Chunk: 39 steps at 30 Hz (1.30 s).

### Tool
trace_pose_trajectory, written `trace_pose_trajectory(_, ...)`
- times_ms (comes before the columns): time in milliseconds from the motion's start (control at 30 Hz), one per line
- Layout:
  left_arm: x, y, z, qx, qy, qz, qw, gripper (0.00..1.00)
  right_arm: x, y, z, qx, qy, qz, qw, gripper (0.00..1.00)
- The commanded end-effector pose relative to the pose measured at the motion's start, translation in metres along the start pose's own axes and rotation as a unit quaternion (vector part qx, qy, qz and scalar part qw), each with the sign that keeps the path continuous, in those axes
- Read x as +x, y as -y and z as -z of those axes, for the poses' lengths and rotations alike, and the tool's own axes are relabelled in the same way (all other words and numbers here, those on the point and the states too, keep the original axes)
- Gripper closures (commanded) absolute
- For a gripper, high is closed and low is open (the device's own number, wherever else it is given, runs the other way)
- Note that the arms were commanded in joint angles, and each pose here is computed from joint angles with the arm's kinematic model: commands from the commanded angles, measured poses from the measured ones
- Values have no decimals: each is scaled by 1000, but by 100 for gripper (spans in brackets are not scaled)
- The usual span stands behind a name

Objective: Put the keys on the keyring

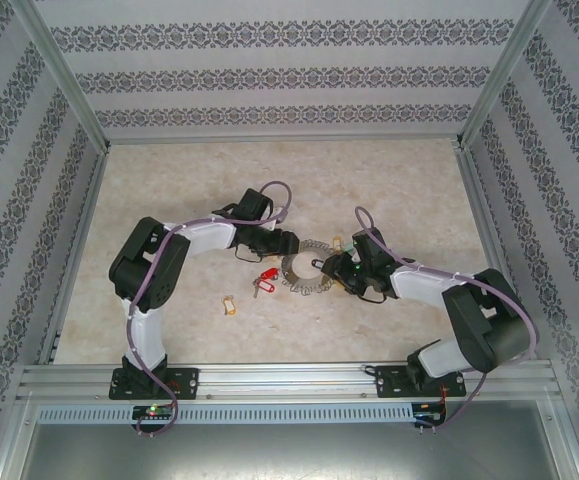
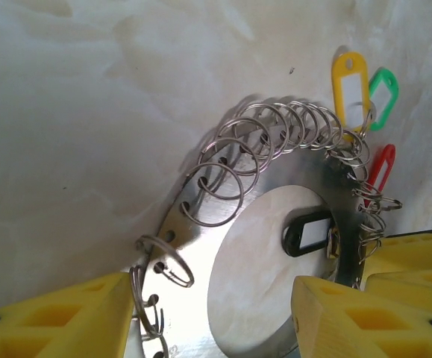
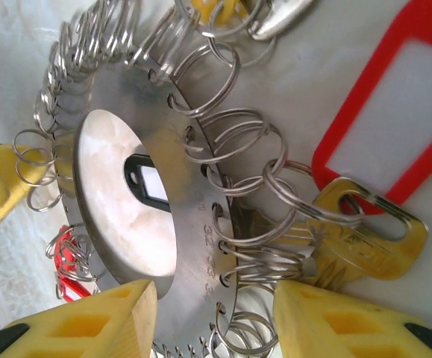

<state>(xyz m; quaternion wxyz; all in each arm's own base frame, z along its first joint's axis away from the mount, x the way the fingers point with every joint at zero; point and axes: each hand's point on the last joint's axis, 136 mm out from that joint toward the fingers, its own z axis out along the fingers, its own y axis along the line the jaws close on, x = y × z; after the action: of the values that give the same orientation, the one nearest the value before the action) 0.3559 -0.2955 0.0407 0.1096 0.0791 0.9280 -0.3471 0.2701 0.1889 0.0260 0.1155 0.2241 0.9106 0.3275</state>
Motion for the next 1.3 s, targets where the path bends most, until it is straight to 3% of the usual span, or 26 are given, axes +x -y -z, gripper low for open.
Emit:
trace_pose_trajectory(0, 9, 5, -7, 2, -26, -10, 1000, 41, -2, 17, -9, 22, 13, -15, 1000, 54)
trace_pose_trajectory(300, 10, 5, -12, -5, -38, -11, 999, 42, -19, -8, -18, -54, 36, -12, 998, 66)
trace_pose_trajectory(400, 6, 6, -7, -12, -29, -13, 999, 42, -20, -15, -18, -71, 30, 1, 997, 78)
trace_pose_trajectory(633, -19, 11, 30, -46, 57, -16, 997, 32, -19, -30, -3, -99, 23, 37, 994, 92)
trace_pose_trajectory(867, -50, 16, 87, -60, 157, 9, 986, 14, -28, -71, 37, -172, 23, 74, 982, 95)
trace_pose_trajectory(1000, -65, 32, 111, 4, 172, 22, 985, 2, -37, -105, 72, -227, 39, 104, 968, 96)
trace_pose_trajectory(1267, -87, 73, 162, 154, 194, 18, 969, 0, -46, -152, 126, -298, 51, 170, 938, 96)
